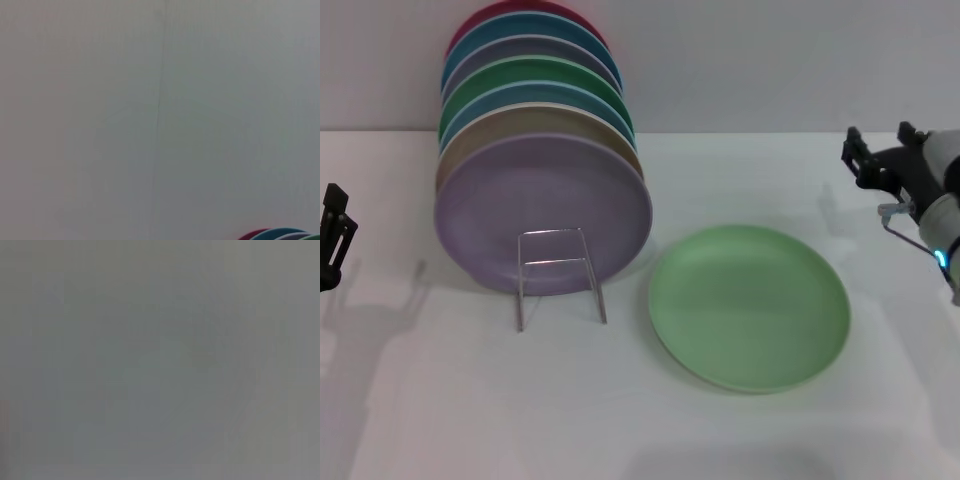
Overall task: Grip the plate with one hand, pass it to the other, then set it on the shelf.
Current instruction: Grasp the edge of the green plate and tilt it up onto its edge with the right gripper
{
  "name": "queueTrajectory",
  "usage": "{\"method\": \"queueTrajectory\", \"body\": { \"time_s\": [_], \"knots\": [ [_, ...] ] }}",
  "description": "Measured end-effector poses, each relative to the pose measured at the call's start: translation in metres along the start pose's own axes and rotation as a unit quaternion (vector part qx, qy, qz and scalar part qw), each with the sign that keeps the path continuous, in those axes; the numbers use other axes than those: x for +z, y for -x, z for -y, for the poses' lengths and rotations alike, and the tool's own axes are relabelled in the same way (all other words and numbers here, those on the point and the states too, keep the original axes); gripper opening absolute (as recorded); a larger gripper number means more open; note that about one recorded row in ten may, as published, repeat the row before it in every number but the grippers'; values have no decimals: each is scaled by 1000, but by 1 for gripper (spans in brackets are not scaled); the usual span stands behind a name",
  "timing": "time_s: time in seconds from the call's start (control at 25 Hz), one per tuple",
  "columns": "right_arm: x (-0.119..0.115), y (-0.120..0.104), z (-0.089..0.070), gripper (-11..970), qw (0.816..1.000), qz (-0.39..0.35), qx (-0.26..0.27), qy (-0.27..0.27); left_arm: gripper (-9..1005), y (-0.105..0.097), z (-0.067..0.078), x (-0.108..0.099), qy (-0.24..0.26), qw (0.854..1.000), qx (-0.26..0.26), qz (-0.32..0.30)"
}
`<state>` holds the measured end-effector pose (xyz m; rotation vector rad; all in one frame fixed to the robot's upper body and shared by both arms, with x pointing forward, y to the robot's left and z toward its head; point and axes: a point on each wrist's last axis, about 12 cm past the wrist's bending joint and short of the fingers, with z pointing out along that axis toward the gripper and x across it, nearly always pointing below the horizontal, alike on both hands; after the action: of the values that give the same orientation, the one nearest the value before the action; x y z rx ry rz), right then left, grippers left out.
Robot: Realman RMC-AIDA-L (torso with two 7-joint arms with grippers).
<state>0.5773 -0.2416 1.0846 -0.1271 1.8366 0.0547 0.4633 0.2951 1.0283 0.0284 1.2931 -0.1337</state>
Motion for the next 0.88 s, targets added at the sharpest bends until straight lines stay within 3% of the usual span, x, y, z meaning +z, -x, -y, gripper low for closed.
{"method": "queueTrajectory", "body": {
  "time_s": [0.08,0.2,0.44,0.6,0.88],
  "knots": [
    [-1,3,5,623,1000,-12,7,15,801,0,1,0,-1,1000,-1,0],
    [-8,15,20,622,995,-57,10,80,800,0,2,2,-3,1000,-2,-1],
    [-11,35,34,614,982,-148,15,118,798,0,5,5,-11,1000,-3,1],
    [-15,50,35,603,958,-245,17,148,796,0,6,8,-16,1000,-3,3],
    [-18,60,42,585,928,-336,41,154,794,2,7,11,-18,1000,-5,9]
  ]
}}
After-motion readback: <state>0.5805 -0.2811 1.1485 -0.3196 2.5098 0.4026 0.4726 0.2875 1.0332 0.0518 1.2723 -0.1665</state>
